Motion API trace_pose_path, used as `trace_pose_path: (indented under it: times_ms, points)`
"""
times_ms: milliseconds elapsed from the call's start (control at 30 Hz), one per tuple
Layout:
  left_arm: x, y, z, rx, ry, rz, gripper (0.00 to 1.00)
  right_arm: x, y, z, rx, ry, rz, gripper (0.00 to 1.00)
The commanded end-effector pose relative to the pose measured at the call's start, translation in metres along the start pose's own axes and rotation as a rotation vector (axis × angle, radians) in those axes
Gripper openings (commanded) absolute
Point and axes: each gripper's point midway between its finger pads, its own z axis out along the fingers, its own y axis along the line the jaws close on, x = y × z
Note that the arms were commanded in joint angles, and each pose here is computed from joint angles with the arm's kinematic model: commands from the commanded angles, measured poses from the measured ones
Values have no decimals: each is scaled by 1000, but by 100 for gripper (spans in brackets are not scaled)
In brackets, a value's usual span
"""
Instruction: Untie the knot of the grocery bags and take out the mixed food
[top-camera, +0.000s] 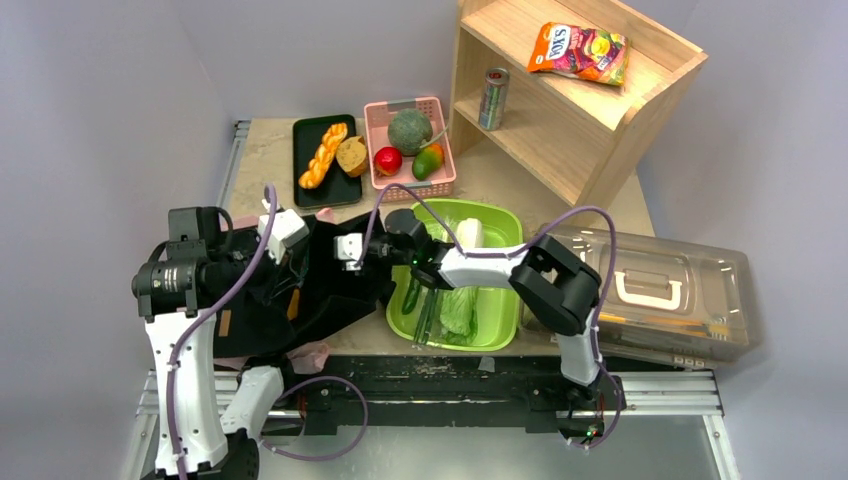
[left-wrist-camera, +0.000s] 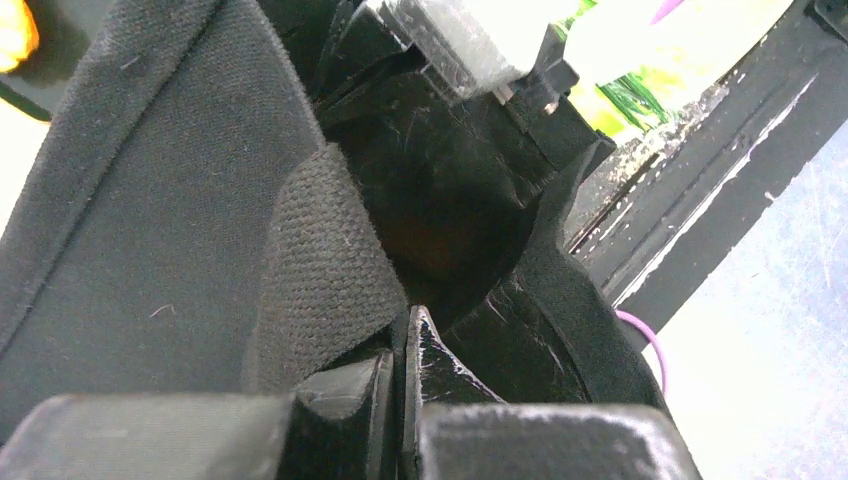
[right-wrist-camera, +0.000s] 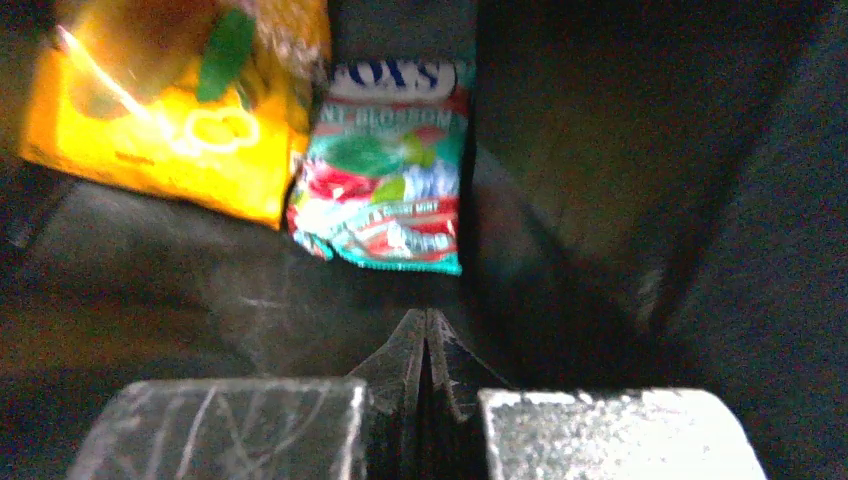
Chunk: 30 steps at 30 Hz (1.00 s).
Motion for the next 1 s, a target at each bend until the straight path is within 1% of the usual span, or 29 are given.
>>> trace_pose_path:
  times_ms: [0, 67, 100, 133, 200, 233, 267, 367, 433, 467, 600, 667, 733, 800, 867, 967]
  points:
    - [-8, -29, -7, 115, -80, 180, 0, -29, 22, -5, -144, -61, 1, 0]
    - [-11, -39, -12, 127, -120, 253, 0, -31, 30, 3, -205, -56, 5, 29]
    - [-13, -40, -14, 116, -134, 271, 0, -32, 30, 9, -213, -58, 5, 38]
    - [-15, -40, -15, 110, -141, 277, 0, -34, 31, 15, -222, -60, -4, 42]
    - [-19, -42, -17, 121, -152, 267, 0, -34, 34, 28, -237, -52, -27, 44]
    - [-23, -43, -18, 130, -158, 239, 0, -32, 38, 34, -250, -39, -44, 45]
    - [-29, -43, -19, 140, -171, 212, 0, -29, 42, 39, -253, -24, -62, 48]
    - [-46, -51, -23, 195, -222, 140, 0, -6, 58, 55, -237, 53, -121, 77]
    - [-54, -56, -25, 225, -245, 110, 0, 15, 65, 63, -226, 115, -124, 92]
    - [-57, -58, -27, 239, -249, 103, 0, 24, 66, 66, -225, 149, -119, 98]
    - [-62, -67, -34, 282, -248, 108, 0, 57, 73, 73, -254, 266, -106, 99]
    - [-62, -68, -34, 291, -243, 104, 0, 68, 77, 71, -269, 284, -138, 99]
    - [-61, -65, -32, 283, -235, 98, 0, 64, 71, 69, -232, 253, -151, 99]
    - [-59, -58, -28, 254, -225, 91, 0, 40, 65, 62, -188, 127, -143, 99]
    - [-59, -56, -27, 242, -228, 99, 0, 20, 55, 54, -137, 56, -166, 99]
    - [-61, -62, -28, 273, -228, 95, 0, 11, 52, 61, -137, 55, -151, 99]
